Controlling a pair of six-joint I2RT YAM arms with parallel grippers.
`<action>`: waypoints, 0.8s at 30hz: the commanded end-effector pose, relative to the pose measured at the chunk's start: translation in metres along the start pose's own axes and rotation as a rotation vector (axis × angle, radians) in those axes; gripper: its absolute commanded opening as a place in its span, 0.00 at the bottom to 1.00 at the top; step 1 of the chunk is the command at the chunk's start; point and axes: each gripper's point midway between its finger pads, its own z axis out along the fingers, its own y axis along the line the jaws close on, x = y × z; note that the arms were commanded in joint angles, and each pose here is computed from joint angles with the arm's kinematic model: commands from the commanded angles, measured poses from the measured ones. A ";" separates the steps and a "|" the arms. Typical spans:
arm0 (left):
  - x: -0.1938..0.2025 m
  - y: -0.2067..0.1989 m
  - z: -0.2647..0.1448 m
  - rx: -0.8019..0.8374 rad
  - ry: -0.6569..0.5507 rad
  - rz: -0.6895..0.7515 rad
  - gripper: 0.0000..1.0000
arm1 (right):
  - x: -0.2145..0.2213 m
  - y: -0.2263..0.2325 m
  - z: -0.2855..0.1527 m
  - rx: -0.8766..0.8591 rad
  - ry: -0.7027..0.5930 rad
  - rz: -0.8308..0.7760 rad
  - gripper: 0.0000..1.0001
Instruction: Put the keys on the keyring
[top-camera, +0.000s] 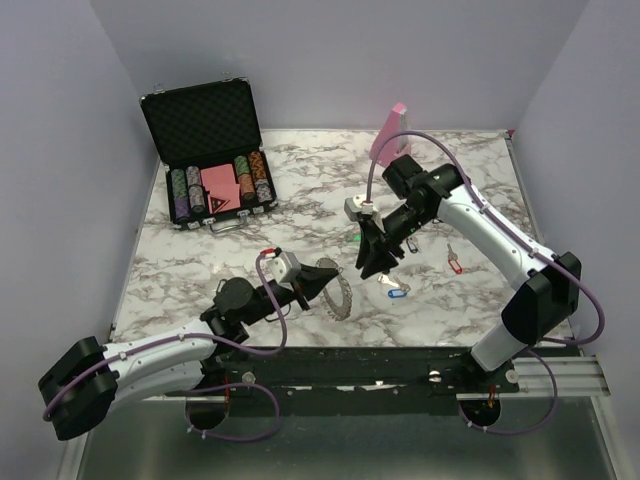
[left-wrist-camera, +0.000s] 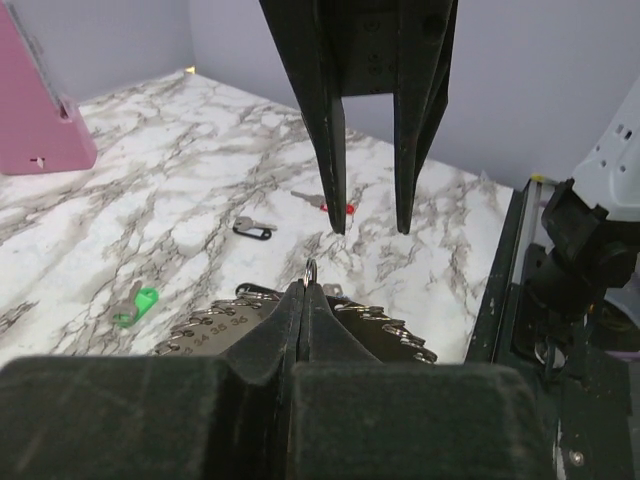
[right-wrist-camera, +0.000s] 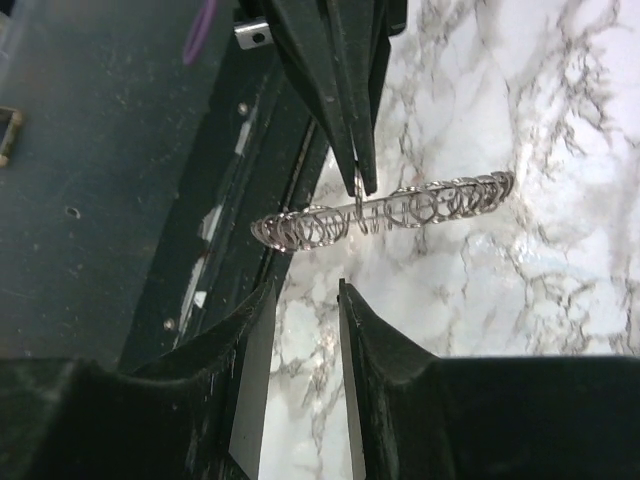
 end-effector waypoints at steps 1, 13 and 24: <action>-0.058 -0.006 -0.001 0.018 -0.240 -0.025 0.00 | -0.026 0.013 0.005 -0.071 -0.192 -0.095 0.40; -0.066 -0.011 0.005 0.047 -0.270 -0.039 0.00 | -0.038 0.000 0.008 -0.081 -0.248 -0.059 0.39; -0.067 -0.014 0.009 0.063 -0.269 -0.045 0.00 | -0.041 -0.008 0.010 -0.055 -0.262 -0.041 0.36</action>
